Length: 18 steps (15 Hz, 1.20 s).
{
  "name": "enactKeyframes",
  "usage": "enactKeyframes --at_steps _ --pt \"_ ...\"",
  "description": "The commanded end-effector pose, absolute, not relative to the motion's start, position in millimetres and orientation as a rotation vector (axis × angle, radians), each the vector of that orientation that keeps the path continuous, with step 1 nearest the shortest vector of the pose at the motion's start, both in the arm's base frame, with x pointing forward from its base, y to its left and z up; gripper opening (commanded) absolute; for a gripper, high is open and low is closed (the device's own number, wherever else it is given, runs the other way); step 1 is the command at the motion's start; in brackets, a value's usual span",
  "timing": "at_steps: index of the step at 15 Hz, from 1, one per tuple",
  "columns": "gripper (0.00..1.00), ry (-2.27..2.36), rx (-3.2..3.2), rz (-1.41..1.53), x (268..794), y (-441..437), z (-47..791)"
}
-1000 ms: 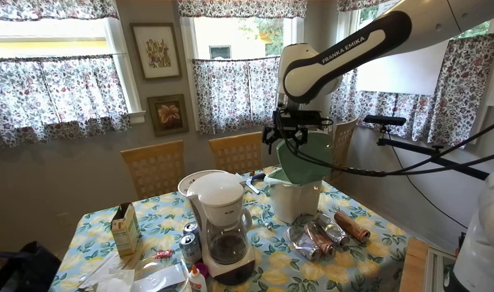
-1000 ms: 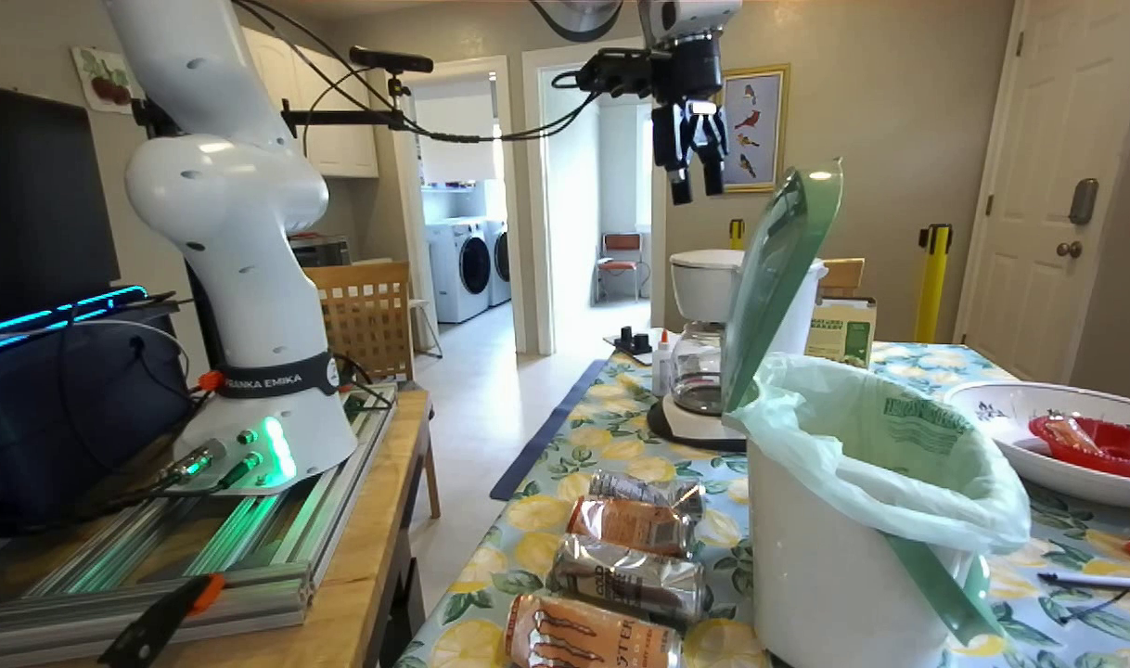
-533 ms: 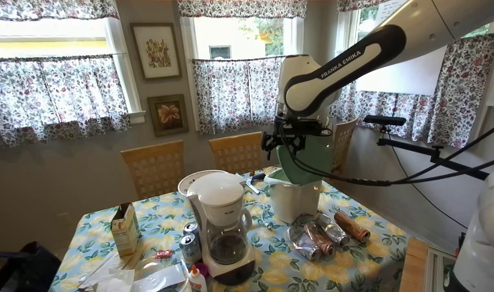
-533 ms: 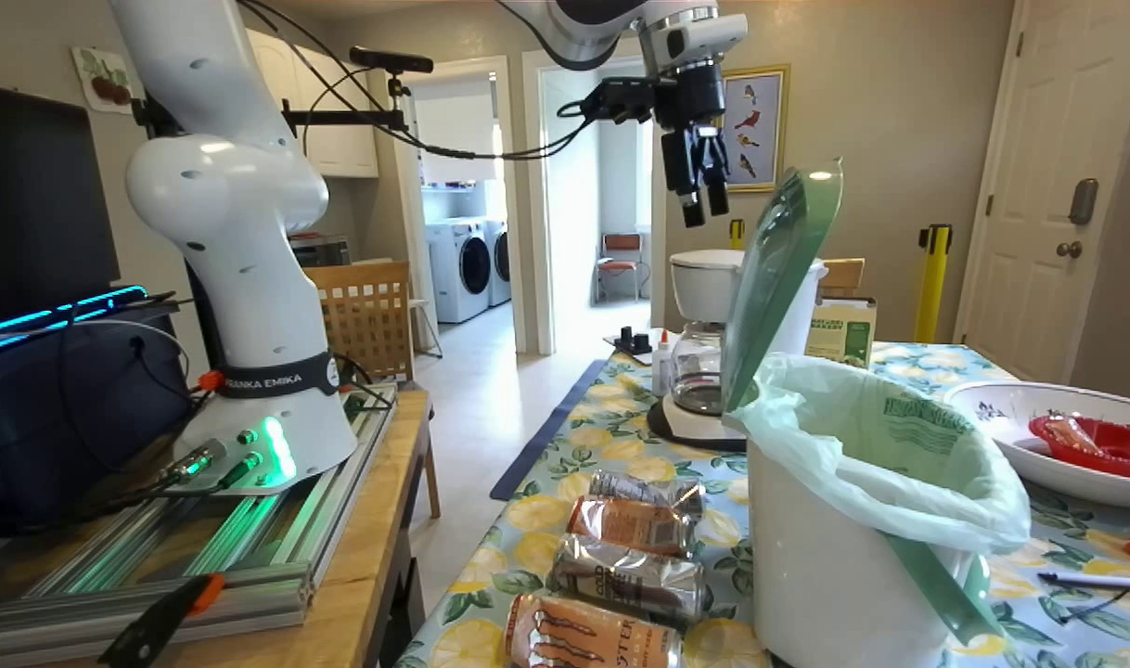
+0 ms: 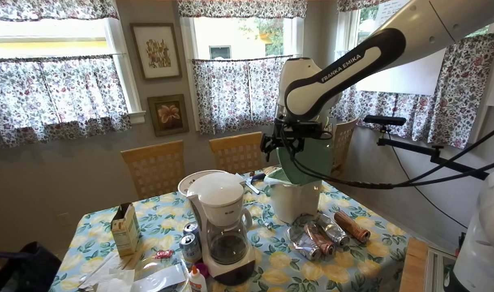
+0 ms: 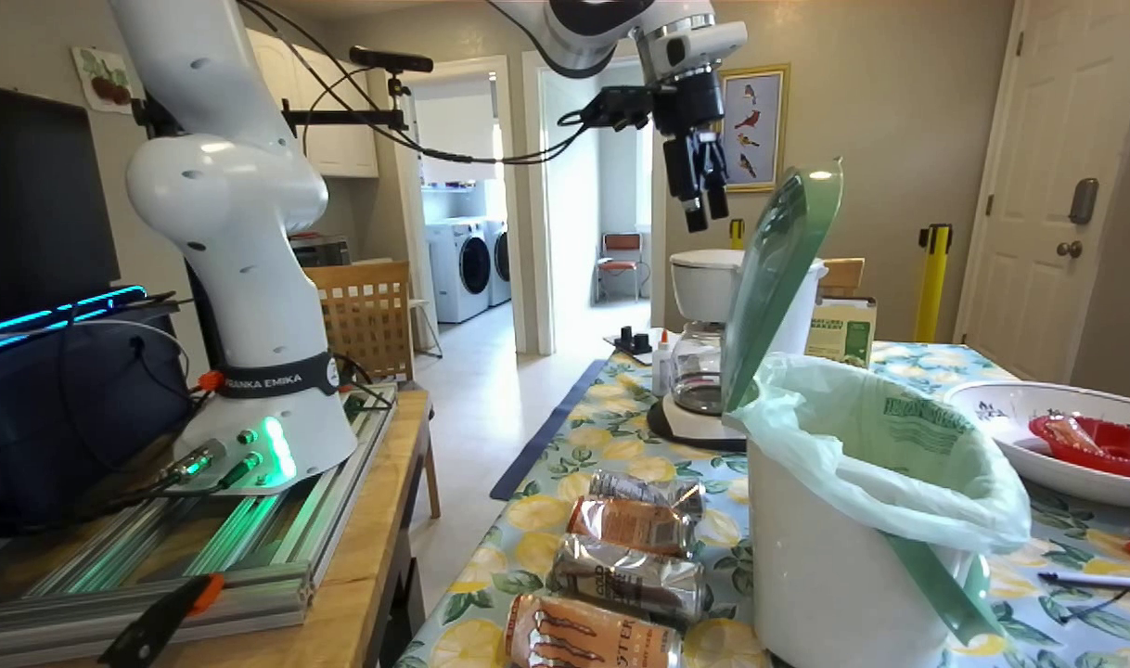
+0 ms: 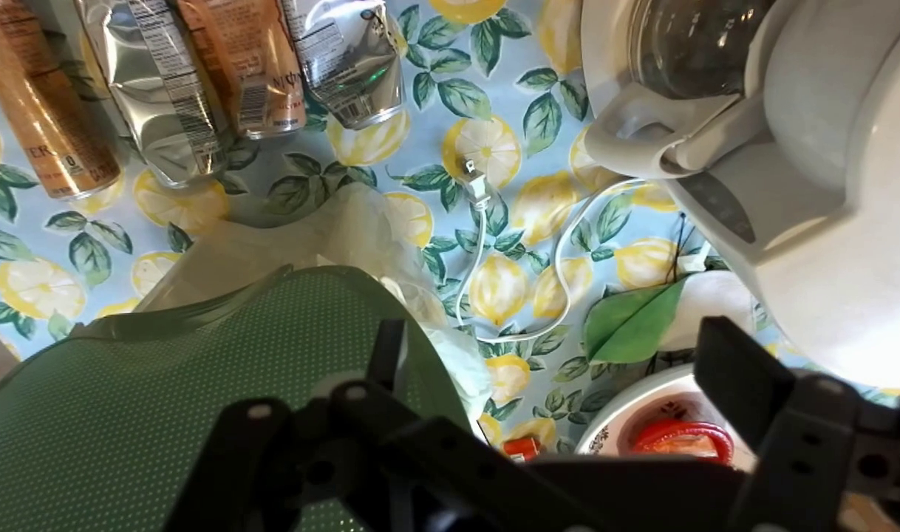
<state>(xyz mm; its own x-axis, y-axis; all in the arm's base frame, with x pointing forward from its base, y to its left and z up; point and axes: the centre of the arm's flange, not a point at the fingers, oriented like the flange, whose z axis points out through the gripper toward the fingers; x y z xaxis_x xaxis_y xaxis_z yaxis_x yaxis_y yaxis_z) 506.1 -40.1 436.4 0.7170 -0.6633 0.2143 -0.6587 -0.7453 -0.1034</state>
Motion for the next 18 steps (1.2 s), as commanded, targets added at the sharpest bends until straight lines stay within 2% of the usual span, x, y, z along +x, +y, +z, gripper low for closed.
enactKeyframes --at_steps 1,13,18 --pt "1.0 1.114 -2.893 -0.373 506 -40 436" --pt "1.0 1.114 -2.892 -0.376 506 -40 437" --pt "1.0 1.109 -2.888 -0.366 496 11 405"
